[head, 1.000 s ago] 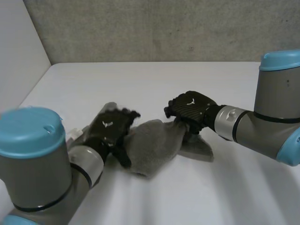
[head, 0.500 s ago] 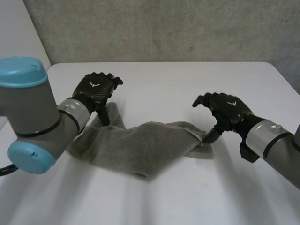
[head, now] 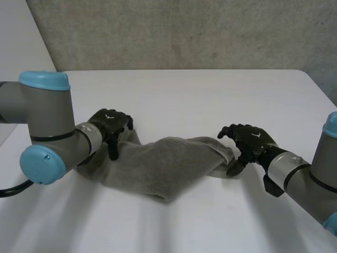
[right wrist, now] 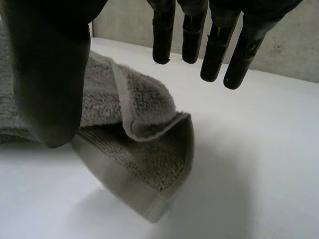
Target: Fold the towel.
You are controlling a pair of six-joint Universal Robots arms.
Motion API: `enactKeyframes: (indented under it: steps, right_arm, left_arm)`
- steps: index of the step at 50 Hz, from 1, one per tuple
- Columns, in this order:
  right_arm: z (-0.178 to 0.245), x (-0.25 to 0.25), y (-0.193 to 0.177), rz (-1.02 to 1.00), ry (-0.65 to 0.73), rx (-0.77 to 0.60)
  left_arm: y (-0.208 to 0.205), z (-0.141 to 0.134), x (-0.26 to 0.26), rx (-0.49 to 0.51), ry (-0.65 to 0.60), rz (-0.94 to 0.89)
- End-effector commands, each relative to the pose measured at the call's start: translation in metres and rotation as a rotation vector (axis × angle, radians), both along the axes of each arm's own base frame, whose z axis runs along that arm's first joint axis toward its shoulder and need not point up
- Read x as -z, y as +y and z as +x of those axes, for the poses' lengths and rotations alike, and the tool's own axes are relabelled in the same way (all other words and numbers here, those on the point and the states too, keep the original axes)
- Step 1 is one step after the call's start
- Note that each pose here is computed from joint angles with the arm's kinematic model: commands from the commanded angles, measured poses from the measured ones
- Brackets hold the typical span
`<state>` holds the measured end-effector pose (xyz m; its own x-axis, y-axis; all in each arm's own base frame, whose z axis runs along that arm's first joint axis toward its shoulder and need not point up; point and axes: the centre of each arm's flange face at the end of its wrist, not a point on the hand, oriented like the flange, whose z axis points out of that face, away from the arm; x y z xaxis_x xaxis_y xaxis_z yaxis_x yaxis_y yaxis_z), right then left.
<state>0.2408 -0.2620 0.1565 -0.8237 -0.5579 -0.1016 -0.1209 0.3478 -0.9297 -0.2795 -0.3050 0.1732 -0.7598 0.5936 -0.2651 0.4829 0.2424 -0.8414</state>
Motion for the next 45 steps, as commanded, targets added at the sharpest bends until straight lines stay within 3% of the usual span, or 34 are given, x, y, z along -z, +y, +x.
enactKeyframes:
  steps: [1, 19, 27, 33, 35, 36, 38, 40, 45]
  right_arm:
    - [0.001, 0.009, -0.013, 0.013, 0.001, 0.040]
    - [0.021, 0.003, -0.030, -0.031, -0.026, 0.007]
    - [0.029, -0.007, -0.048, -0.091, -0.041, -0.010]
    - [0.040, -0.069, -0.094, -0.367, -0.049, -0.017]
    - [0.044, -0.124, -0.111, -0.598, -0.028, -0.010]
    - [0.044, -0.124, -0.111, -0.599, -0.028, -0.010]
    - [0.049, -0.183, -0.113, -0.843, -0.064, 0.005]
    - [0.049, -0.209, -0.109, -0.956, -0.103, 0.016]
    - [0.041, -0.260, -0.087, -1.162, -0.180, 0.036]
  left_arm:
    - [-0.002, 0.004, 0.003, -0.011, -0.007, 0.018]
    - [0.003, -0.006, 0.020, 0.033, -0.045, 0.036]
    - [-0.014, -0.010, 0.000, 0.023, -0.009, -0.069]
    - [-0.040, -0.023, -0.049, 0.024, 0.086, -0.318]
    - [-0.051, -0.029, -0.095, 0.014, 0.178, -0.532]
    - [-0.051, -0.029, -0.096, 0.013, 0.179, -0.533]
    - [-0.051, -0.030, -0.155, -0.008, 0.311, -0.786]
    - [-0.044, -0.031, -0.180, -0.015, 0.381, -0.895]
    - [-0.025, -0.028, -0.217, -0.048, 0.548, -1.071]
